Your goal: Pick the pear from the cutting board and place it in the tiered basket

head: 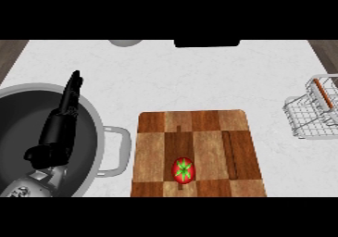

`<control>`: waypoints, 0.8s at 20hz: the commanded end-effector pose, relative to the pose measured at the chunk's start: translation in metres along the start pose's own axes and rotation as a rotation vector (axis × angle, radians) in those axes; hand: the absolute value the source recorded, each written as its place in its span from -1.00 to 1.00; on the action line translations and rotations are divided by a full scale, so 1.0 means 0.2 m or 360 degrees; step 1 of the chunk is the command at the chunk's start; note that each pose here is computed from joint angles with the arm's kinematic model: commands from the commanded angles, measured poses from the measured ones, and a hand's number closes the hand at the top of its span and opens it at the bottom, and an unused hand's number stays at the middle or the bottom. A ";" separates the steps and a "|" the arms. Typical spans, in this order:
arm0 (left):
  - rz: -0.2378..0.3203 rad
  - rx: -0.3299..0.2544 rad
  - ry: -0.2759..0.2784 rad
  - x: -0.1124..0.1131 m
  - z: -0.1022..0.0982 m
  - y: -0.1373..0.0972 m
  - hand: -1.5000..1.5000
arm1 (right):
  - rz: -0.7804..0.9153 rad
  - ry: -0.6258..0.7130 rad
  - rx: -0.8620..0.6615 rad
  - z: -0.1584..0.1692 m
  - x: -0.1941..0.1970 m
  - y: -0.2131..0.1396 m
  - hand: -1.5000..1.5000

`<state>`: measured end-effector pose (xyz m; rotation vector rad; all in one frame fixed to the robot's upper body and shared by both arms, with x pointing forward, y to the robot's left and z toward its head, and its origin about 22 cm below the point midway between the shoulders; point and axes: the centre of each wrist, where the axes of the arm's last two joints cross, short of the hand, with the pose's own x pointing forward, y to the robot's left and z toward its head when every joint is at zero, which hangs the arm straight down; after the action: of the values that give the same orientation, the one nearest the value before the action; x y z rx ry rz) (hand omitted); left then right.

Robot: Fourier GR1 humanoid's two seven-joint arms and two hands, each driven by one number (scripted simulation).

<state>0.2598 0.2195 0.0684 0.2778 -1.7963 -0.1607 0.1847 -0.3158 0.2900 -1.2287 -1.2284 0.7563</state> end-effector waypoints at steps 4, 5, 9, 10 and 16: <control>0.0127 -0.0059 0.0230 -0.09 0.06 -0.06 0.00 | 0.0075 0.0145 -0.0059 -0.14 -0.06 -0.09 1.00; 0.0107 -0.0044 0.0226 -0.13 0.04 -0.07 0.00 | 0.0095 0.0152 -0.0052 -0.16 -0.10 -0.12 1.00; 0.0123 -0.0072 0.0189 -0.10 -0.01 -0.16 0.00 | 0.0151 0.0171 -0.0049 -0.28 -0.14 -0.13 1.00; 0.0150 -0.0043 0.0186 -0.09 0.00 -0.12 0.00 | 0.0154 0.0149 -0.0069 -0.30 -0.17 -0.08 1.00; 0.0127 -0.0050 0.0204 -0.15 -0.01 -0.09 0.00 | 0.0192 0.0210 -0.0051 -0.43 -0.26 -0.04 1.00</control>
<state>0.2711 0.2176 0.0694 0.2559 -1.8043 -0.1795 0.2425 -0.3758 0.2968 -1.3639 -1.0908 0.7302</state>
